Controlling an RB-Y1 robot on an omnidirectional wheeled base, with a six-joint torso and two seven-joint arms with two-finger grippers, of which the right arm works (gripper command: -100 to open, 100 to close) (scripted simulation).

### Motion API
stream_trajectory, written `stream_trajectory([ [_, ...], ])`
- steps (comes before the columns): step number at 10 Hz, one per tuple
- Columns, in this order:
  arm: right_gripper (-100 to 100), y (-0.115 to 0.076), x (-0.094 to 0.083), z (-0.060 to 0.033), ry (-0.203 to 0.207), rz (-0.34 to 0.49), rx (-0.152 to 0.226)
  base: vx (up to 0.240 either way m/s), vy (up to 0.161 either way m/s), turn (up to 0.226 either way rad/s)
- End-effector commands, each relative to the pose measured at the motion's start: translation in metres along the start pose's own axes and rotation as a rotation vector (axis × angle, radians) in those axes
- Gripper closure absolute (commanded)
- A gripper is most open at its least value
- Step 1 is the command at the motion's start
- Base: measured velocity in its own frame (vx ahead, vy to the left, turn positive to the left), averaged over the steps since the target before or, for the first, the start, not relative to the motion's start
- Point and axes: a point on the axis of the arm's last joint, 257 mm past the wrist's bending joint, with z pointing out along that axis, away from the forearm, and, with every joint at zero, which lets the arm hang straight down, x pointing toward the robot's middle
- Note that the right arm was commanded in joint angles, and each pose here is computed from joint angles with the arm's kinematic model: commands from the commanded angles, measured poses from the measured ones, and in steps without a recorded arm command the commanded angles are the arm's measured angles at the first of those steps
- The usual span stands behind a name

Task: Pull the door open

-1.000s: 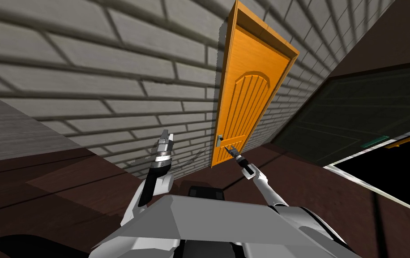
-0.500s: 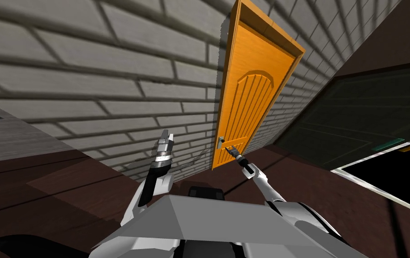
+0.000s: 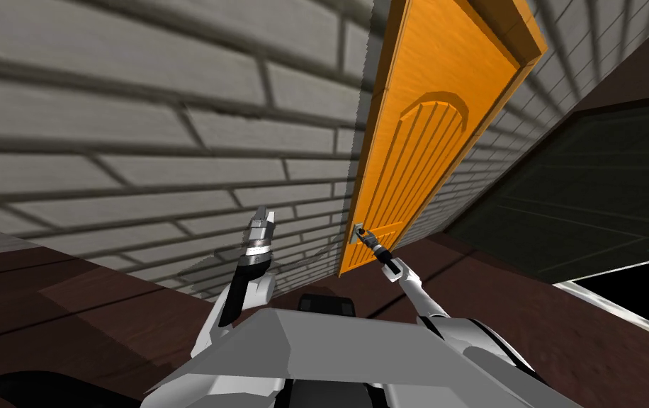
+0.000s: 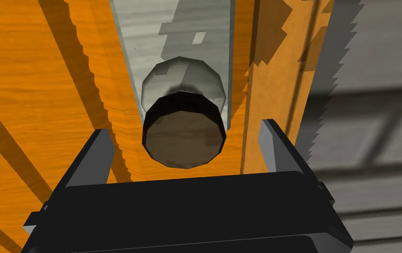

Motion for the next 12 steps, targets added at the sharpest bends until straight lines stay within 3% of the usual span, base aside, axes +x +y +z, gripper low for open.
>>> stream_trajectory([
  [1,-100,-0.0004,0.0004,0.0011,0.000,0.000,0.006,0.195,0.047,0.028],
  [2,-100,-0.0001,0.0000,0.0007,0.000,0.000,0.003,0.084,0.019,-0.001],
  [3,100,-0.0001,0.0000,0.0007,0.000,0.000,0.003,-0.017,-0.002,-0.011],
  [8,100,-0.0001,0.0000,0.0007,0.000,0.000,0.003,-0.014,-0.005,0.005],
  [12,100,-0.0042,-0.0037,0.0023,-0.019,0.122,0.028,-0.042,-0.065,0.093],
])
